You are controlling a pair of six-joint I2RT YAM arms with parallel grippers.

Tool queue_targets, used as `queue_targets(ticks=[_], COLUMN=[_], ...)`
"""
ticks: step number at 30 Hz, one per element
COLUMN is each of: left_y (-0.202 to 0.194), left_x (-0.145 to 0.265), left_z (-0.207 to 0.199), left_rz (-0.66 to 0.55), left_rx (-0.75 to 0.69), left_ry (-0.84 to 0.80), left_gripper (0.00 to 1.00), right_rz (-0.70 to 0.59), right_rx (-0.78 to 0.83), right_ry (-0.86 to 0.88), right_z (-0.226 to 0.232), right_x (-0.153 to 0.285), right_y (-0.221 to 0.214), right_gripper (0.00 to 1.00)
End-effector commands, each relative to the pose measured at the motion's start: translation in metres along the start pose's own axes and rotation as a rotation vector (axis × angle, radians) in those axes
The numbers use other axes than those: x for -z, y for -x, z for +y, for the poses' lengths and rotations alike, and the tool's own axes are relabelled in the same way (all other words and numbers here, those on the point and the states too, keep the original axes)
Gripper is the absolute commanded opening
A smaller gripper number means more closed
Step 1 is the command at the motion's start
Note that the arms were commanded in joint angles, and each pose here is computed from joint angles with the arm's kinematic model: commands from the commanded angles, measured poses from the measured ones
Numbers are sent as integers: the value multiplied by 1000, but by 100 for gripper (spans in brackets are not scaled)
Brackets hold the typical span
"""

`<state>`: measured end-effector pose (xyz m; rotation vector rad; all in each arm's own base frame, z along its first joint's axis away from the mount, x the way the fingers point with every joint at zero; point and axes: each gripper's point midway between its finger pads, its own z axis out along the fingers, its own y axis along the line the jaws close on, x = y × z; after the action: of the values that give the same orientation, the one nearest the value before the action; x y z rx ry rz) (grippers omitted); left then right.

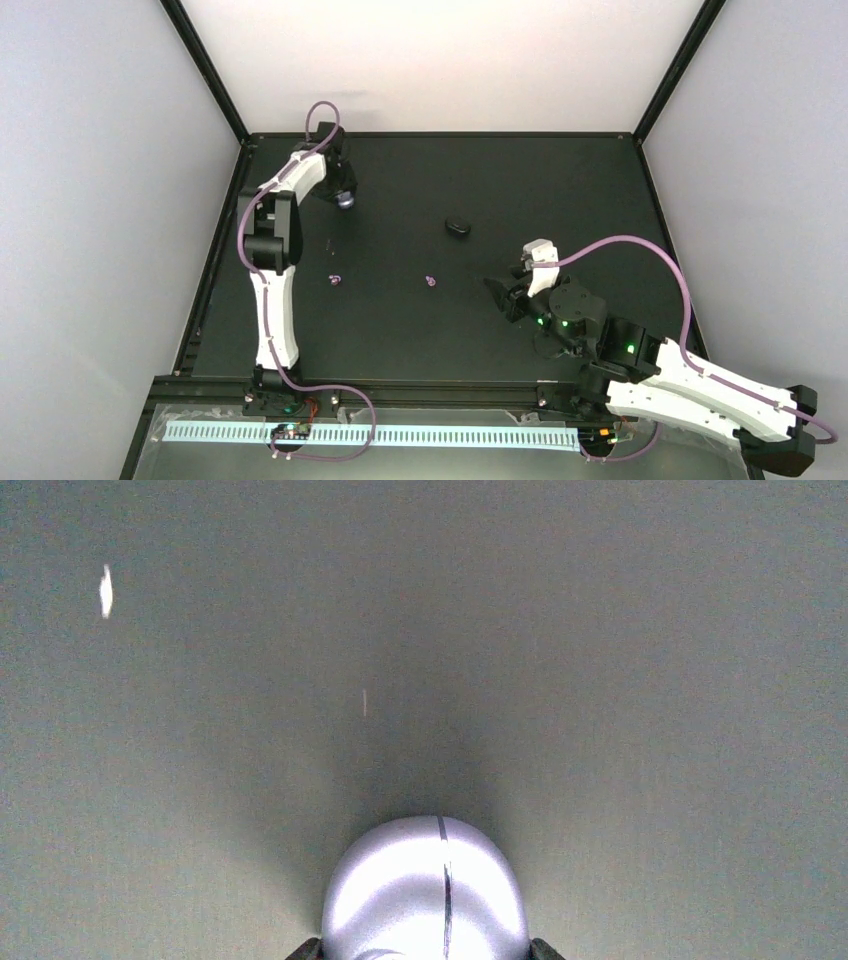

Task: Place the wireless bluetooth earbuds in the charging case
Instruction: Move the charging case to the center of the board.

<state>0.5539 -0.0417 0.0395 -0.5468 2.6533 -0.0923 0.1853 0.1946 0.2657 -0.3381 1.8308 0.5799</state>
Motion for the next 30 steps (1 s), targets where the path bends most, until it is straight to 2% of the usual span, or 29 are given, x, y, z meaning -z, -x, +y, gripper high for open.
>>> queue_targets(ticks=[1,11,15,22,30], left_y=[-38,-199,-247,-280,-283], left_x=[45,99,118,137,143], left_z=[-21,-26,-28,-46,-59], left_rz=[-1,50,55,51,59], left_rx=[-4,-58,-71,-81,-139], left_ry=[-69,-152,-175,-211,-241], left_gripper=[35,34,35,40,64], right_rz=[-24,2,17,51,79], right_rx=[-40,-76,-71,-77,-75], right_ry=[6,31,36,37,18], right_z=[-2,-4,-3,-2,-6], right_x=[3,3,2,-3,2], right_y=[2,-18,-23,-34,-36], right_gripper=[55,55,55,55,55])
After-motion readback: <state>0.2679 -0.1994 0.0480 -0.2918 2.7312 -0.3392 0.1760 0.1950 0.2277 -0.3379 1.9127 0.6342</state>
